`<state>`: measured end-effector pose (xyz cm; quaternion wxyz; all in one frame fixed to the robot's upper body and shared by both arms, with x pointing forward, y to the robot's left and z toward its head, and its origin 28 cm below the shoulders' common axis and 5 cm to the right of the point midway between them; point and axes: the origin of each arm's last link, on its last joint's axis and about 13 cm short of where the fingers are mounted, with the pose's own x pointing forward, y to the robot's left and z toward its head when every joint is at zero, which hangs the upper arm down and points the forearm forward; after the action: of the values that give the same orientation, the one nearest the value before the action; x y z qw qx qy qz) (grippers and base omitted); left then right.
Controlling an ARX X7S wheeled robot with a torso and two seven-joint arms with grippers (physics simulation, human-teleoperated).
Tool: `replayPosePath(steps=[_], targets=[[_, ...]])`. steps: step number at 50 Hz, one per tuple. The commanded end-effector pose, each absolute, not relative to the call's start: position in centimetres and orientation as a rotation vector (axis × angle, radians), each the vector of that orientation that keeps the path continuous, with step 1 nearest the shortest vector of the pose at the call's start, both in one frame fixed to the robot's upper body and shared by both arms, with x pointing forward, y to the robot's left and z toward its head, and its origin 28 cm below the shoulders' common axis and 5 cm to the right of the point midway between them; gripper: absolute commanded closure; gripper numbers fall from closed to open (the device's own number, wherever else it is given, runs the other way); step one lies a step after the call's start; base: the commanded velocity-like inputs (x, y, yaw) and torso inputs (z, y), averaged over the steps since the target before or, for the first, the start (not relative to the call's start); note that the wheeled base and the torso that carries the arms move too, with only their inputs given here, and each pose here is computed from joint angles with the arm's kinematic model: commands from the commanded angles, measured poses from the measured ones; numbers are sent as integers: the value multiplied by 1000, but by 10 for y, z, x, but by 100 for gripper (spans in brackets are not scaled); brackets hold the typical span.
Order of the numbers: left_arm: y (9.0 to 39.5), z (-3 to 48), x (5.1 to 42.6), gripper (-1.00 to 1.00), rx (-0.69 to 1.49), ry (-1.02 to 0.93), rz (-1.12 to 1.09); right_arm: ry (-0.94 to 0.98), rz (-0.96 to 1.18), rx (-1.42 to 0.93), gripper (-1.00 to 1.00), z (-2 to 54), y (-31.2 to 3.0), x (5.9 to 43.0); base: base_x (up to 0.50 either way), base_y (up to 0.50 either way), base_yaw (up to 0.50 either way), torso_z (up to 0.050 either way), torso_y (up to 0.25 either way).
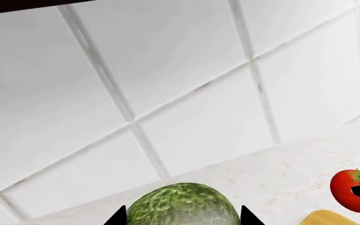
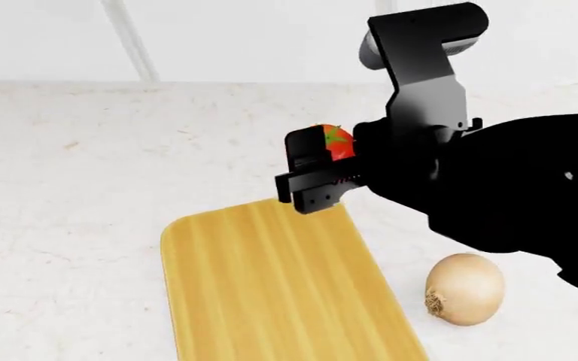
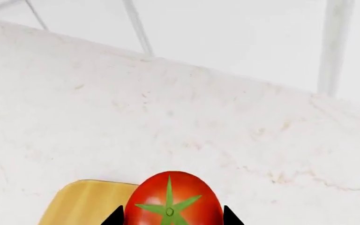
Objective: Place the avocado, onion, tomato and bell pepper on the cutting board.
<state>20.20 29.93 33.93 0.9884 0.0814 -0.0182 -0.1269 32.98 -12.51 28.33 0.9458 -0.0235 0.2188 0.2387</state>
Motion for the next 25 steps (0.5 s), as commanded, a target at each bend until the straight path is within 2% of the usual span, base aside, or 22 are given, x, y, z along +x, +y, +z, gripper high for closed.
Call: replayPosePath(steps=[1, 25], targets=[[300, 340, 201, 100, 149, -43, -244, 461, 504, -55, 100, 272, -121, 332, 0, 0, 0, 0, 0], [300, 338, 203, 100, 146, -38, -244, 494, 541, -57, 100, 257, -114, 334, 0, 0, 0, 1, 0]])
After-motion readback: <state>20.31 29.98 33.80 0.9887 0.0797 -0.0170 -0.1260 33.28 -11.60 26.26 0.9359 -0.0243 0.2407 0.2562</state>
